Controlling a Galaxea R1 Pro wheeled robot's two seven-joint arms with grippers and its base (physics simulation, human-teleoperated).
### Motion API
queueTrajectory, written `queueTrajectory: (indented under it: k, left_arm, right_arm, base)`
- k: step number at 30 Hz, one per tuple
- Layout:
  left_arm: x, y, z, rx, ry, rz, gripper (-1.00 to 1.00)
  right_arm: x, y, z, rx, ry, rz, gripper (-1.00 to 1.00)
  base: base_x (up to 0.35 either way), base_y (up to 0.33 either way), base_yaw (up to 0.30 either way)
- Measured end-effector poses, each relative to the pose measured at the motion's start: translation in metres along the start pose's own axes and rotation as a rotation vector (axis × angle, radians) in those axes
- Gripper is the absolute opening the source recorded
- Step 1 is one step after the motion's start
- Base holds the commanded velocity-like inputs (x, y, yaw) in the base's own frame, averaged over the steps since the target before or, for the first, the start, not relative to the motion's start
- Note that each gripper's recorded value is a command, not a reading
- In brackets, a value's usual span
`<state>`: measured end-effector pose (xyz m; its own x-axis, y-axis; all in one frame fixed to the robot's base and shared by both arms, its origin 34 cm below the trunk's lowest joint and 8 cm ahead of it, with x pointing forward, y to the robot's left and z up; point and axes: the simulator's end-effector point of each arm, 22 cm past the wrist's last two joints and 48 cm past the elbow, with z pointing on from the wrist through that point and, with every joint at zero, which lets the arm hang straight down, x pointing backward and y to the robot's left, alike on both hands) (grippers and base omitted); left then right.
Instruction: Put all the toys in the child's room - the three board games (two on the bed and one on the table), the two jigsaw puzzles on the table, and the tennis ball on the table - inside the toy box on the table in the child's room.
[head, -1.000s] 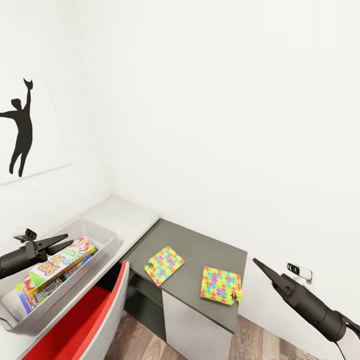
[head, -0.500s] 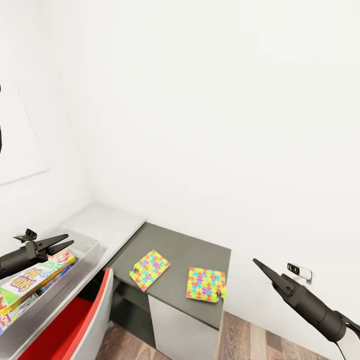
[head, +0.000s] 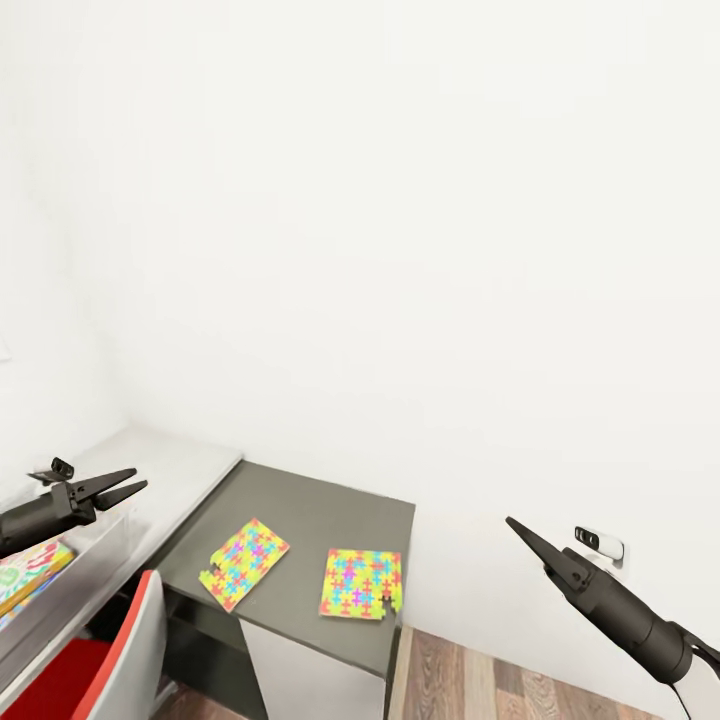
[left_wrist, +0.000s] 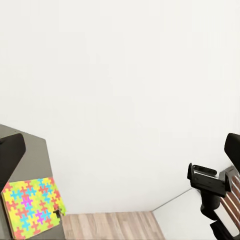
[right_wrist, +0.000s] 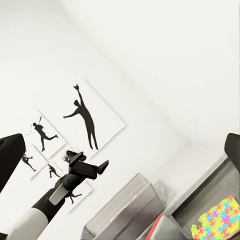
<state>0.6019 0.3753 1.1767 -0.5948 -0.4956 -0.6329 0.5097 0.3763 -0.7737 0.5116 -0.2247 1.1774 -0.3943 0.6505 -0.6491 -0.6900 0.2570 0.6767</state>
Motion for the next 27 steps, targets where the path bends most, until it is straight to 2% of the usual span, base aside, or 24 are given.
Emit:
queueTrajectory:
  k: [5, 11, 27]
  left_arm:
    - [-0.0007, -0.0018, -0.0002, 0.002, -0.002, 0.003, 1.00]
    - [-0.0007, -0.0019, 0.0002, 0.003, -0.002, 0.004, 1.00]
    - [-0.0003, -0.0023, 0.0005, 0.003, 0.000, 0.004, 1.00]
  right_arm:
    - [-0.0009, 0.0016, 0.0001, -0.003, -0.002, -0.003, 1.00]
    - [-0.0014, 0.0015, 0.0001, -0.002, -0.002, -0.004, 1.00]
    - [-0.0015, 0.0006, -0.0010, 0.001, -0.001, -0.002, 1.00]
  base:
    - [0.195, 0.044, -0.105]
    - [0.049, -0.004, -0.092]
    - [0.033, 0.011, -0.267]
